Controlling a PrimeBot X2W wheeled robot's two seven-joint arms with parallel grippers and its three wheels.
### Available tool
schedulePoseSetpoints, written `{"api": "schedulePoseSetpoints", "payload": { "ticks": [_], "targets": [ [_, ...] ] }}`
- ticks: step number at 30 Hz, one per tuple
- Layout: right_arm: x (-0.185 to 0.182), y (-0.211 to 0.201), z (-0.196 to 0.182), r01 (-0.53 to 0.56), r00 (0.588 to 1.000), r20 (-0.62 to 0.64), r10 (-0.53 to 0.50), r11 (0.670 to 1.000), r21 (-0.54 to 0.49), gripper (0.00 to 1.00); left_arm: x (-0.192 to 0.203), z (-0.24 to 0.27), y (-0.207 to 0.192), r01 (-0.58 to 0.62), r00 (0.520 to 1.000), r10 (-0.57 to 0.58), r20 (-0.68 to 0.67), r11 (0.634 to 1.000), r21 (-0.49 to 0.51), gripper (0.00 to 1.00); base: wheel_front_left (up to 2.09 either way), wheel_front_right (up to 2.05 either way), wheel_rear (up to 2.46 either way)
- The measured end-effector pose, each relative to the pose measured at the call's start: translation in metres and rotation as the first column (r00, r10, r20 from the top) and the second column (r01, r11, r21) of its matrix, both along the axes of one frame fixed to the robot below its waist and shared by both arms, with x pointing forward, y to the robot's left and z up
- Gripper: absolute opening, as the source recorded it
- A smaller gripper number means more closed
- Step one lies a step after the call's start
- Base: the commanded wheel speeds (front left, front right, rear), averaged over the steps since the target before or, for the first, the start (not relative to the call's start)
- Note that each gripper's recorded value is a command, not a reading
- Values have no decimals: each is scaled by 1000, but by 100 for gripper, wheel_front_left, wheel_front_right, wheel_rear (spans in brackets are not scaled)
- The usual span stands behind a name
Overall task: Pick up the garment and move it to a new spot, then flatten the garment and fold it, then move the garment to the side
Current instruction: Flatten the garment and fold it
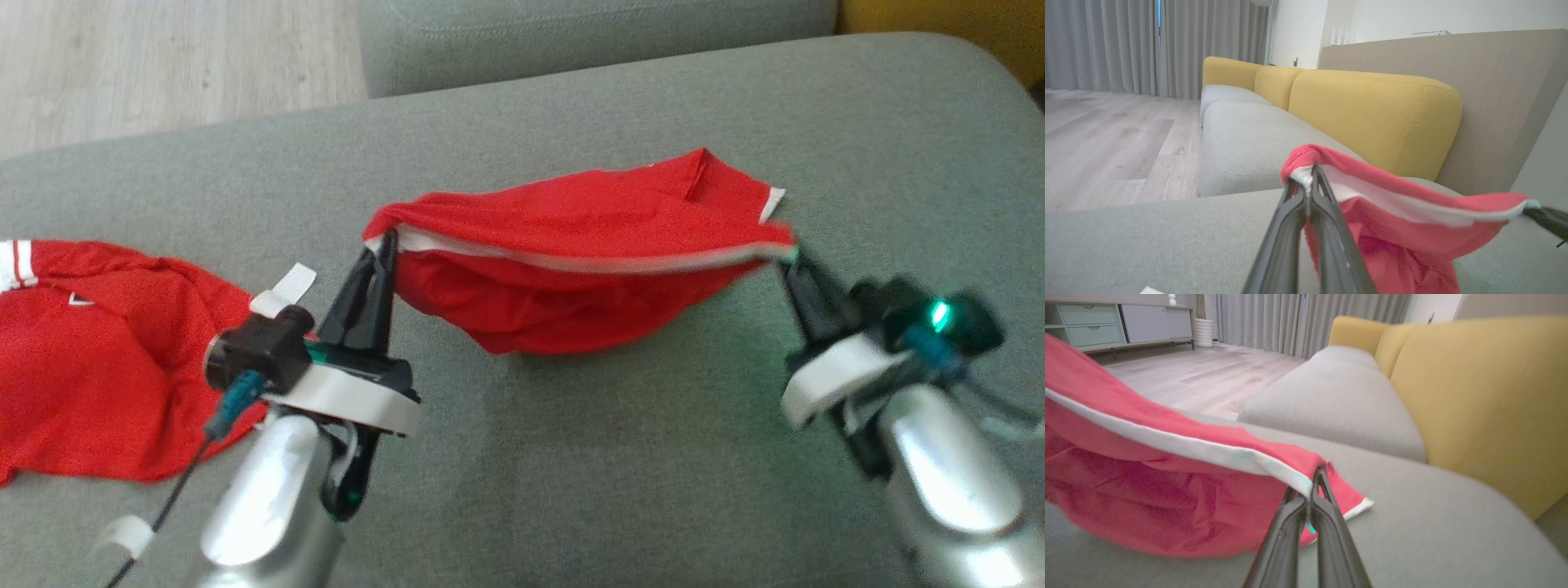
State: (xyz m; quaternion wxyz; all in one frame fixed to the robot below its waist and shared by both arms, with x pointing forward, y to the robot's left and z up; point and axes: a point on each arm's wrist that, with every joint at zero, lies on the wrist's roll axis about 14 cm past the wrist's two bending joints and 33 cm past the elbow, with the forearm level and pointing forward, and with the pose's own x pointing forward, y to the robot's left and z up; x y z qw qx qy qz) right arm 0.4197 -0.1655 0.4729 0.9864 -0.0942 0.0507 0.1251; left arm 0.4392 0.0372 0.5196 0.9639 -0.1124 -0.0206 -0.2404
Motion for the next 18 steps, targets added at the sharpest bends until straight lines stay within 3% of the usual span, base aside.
{"api": "schedulePoseSetpoints", "payload": {
  "ticks": [4,9,15,18],
  "targets": [
    [19,-13,57,-16,991,130,29,995,-101,0,8,24,9,1,997,-4,77,999,42,0,0,0,0],
    [34,-13,127,-45,959,264,105,973,-224,0,27,89,14,-3,971,-16,238,997,81,0,0,0,0],
    [40,-5,198,-52,900,400,173,954,-296,0,33,144,16,-13,932,-22,361,995,96,0,0,0,0],
    [39,-5,216,-46,884,431,181,951,-305,0,30,160,14,-12,916,-27,399,995,95,0,0,0,0]
  ]
}}
